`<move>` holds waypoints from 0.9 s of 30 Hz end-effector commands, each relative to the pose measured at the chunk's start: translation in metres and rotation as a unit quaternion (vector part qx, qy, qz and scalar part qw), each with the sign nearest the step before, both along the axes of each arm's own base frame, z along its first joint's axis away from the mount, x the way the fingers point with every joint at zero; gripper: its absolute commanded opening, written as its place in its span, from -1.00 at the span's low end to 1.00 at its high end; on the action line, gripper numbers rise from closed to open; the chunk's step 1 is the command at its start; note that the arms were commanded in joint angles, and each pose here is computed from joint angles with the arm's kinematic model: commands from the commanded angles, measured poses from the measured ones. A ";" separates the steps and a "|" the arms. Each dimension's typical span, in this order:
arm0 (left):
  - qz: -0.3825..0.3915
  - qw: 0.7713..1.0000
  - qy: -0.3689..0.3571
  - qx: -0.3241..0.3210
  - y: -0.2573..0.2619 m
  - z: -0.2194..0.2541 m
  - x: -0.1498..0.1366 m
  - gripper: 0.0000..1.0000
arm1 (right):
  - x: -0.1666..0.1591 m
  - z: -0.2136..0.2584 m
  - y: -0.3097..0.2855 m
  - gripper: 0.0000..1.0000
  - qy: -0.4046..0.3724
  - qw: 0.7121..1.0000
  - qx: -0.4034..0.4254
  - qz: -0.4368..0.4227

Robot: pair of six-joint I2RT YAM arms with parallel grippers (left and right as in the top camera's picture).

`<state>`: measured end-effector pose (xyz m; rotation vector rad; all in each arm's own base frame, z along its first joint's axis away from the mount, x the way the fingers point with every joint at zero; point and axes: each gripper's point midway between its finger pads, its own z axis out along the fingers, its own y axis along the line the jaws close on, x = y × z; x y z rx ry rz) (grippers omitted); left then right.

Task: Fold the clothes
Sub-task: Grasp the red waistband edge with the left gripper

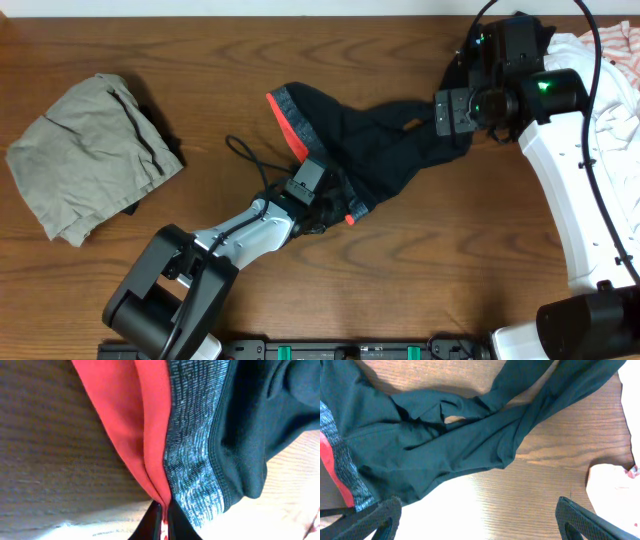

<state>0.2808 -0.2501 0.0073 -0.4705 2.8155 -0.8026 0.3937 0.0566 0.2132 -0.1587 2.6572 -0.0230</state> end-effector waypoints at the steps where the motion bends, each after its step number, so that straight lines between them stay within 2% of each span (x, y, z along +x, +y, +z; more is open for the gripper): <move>1: 0.000 1.000 -0.012 0.020 0.006 -0.005 0.004 -0.88 | 0.001 -0.001 -0.005 0.92 0.002 1.000 -0.007 0.001; 11: -0.024 0.996 -0.077 0.043 0.034 0.025 0.024 -0.88 | 0.001 -0.001 -0.005 0.92 0.001 1.000 -0.010 0.001; 16: 0.016 0.986 -0.101 0.128 0.096 0.047 0.030 -0.88 | 0.002 -0.001 -0.006 0.91 0.000 1.000 -0.011 0.000; 21: 0.079 0.974 -0.079 0.198 0.166 0.059 0.023 -0.88 | 0.003 0.000 -0.013 0.91 -0.001 1.000 -0.009 -0.011; 27: 0.141 0.962 -0.033 0.233 0.231 0.061 0.007 -0.88 | 0.004 -0.001 -0.028 0.92 -0.001 0.999 -0.008 -0.033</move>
